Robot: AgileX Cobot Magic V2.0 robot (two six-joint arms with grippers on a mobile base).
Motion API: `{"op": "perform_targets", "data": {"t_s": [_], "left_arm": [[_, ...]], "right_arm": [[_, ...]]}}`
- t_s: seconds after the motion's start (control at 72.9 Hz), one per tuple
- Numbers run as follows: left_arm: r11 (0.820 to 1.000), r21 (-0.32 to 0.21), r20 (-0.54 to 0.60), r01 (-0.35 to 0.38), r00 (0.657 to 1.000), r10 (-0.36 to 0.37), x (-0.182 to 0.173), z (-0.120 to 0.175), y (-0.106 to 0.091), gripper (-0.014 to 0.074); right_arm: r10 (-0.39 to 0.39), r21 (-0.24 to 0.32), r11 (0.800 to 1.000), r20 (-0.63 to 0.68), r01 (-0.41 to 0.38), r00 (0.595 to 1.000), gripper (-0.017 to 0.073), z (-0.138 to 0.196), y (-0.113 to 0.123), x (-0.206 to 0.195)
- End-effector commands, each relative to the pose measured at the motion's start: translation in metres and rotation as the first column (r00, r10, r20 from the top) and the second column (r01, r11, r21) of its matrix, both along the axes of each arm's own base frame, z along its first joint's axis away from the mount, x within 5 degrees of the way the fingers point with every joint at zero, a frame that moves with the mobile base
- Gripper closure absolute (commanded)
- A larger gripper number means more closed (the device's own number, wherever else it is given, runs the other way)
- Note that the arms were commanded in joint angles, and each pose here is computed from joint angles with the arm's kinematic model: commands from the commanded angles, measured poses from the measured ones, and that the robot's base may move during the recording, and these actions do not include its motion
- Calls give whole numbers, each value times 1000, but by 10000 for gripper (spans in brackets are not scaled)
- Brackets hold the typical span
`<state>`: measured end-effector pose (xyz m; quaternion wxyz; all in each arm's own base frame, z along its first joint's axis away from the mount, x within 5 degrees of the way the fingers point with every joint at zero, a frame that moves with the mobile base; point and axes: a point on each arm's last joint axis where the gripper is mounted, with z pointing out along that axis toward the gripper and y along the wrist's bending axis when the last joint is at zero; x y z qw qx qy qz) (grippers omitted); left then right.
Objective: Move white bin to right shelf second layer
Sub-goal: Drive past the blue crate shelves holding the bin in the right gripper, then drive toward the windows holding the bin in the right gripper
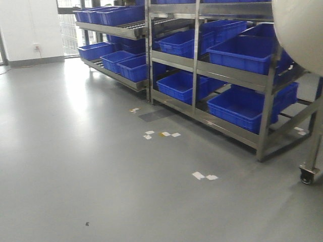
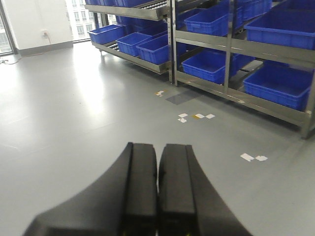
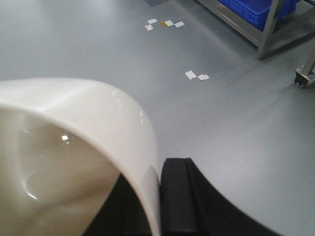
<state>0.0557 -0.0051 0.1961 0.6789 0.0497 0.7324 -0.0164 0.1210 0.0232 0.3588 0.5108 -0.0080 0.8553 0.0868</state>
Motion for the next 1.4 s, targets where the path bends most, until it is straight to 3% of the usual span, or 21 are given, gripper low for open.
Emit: {"op": "perform_targets", "data": {"t_s": [0.0,1.385], "left_arm": [[1000,-11,64,6,998,-5,1,-4,0,509],[1000,-11,64,6,998,-5,1,-4,0,509]], "right_arm": [[-3,20,1000,132,1,991,504,19,0,2],[-3,20,1000,132,1,991,504,19,0,2]]}}
